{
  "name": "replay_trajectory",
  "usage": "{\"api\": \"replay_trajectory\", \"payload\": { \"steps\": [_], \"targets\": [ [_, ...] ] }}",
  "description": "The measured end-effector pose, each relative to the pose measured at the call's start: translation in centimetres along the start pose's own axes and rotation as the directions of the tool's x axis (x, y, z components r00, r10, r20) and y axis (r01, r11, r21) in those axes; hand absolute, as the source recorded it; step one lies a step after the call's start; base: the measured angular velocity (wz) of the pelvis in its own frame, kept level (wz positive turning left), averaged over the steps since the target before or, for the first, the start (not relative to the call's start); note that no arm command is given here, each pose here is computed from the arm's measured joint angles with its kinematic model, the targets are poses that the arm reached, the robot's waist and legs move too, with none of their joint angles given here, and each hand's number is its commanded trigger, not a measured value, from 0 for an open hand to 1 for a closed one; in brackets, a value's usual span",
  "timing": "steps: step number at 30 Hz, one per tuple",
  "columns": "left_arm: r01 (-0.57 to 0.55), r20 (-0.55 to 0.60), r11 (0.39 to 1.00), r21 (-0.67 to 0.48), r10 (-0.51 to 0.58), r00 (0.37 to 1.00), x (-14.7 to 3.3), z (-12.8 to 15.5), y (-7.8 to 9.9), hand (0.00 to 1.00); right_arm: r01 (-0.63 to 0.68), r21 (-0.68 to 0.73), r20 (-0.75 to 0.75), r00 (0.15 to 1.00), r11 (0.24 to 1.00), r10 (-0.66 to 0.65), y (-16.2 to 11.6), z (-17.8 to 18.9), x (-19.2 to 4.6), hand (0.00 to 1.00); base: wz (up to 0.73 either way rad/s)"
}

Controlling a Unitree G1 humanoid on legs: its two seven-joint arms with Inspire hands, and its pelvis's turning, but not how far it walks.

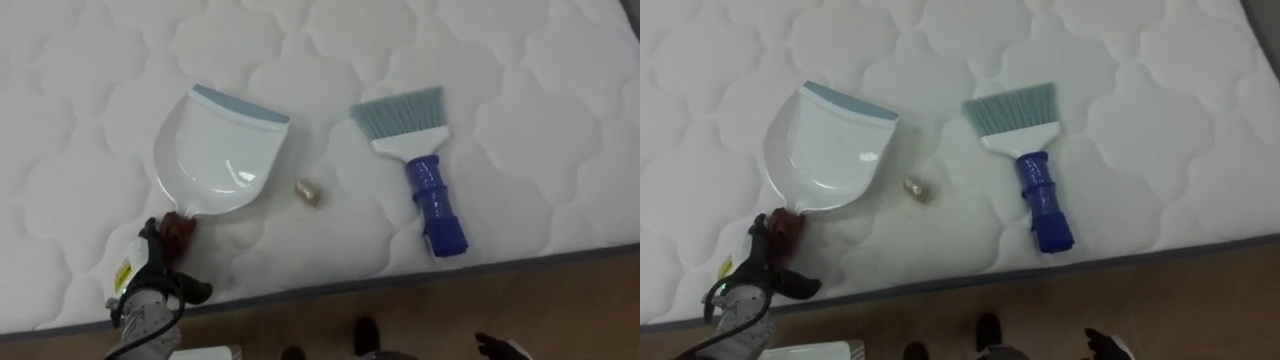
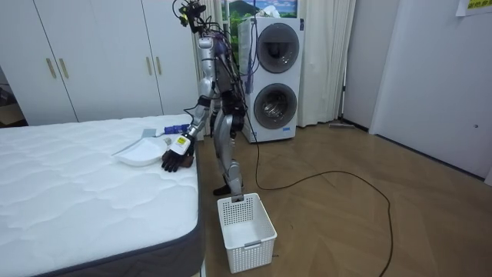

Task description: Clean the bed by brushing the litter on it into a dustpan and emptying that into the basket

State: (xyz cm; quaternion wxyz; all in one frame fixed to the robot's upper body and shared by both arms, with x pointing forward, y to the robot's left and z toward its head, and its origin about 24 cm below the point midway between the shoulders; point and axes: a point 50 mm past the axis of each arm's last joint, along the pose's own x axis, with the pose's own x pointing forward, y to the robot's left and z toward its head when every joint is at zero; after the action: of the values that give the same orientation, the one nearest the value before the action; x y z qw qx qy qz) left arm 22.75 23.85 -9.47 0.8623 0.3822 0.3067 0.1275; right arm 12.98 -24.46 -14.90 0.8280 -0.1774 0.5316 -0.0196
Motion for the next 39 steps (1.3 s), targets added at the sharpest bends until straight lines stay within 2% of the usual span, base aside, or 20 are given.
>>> {"api": "replay_trajectory", "payload": {
  "steps": [5, 8, 17, 31, 39],
  "targets": [
    [-0.085, -0.017, 0.996, 0.015, 0.085, 0.996, 0.7, -0.2, 1.8, 1.0, 0.013, 0.003, -0.005, 1.0, 1.0, -0.013, 0.3, 0.0, 0.0, 0.0, 0.0],
    [-0.115, -0.033, 0.993, 0.02, 0.115, 0.993, 0.8, -0.2, 2.1, 1.0, 0.015, 0.003, -0.012, 1.0, 1.0, -0.015, 0.3, 0.1, 0.0, 0.0, -0.02],
    [-0.078, -0.107, 0.996, 0.034, 0.081, 0.991, -0.1, -1.4, 0.5, 1.0, 0.013, 0.003, -0.018, 1.0, 1.0, -0.013, 0.4, 0.2, 0.0, 0.0, 0.0],
    [-0.075, -0.143, 0.996, 0.052, 0.081, 0.986, -0.4, -2.4, 0.4, 1.0, 0.006, 0.039, -0.042, 0.999, 0.999, -0.004, 0.8, -0.3, 0.0, 0.0, 0.0],
    [-0.093, -0.175, 0.996, 0.014, 0.094, 0.98, -0.3, -2.6, 0.6, 1.0, 0.009, 0.046, -0.063, 0.998, 0.999, -0.006, 0.8, -0.6, -0.1, 0.0, 0.02]
  ]
}}
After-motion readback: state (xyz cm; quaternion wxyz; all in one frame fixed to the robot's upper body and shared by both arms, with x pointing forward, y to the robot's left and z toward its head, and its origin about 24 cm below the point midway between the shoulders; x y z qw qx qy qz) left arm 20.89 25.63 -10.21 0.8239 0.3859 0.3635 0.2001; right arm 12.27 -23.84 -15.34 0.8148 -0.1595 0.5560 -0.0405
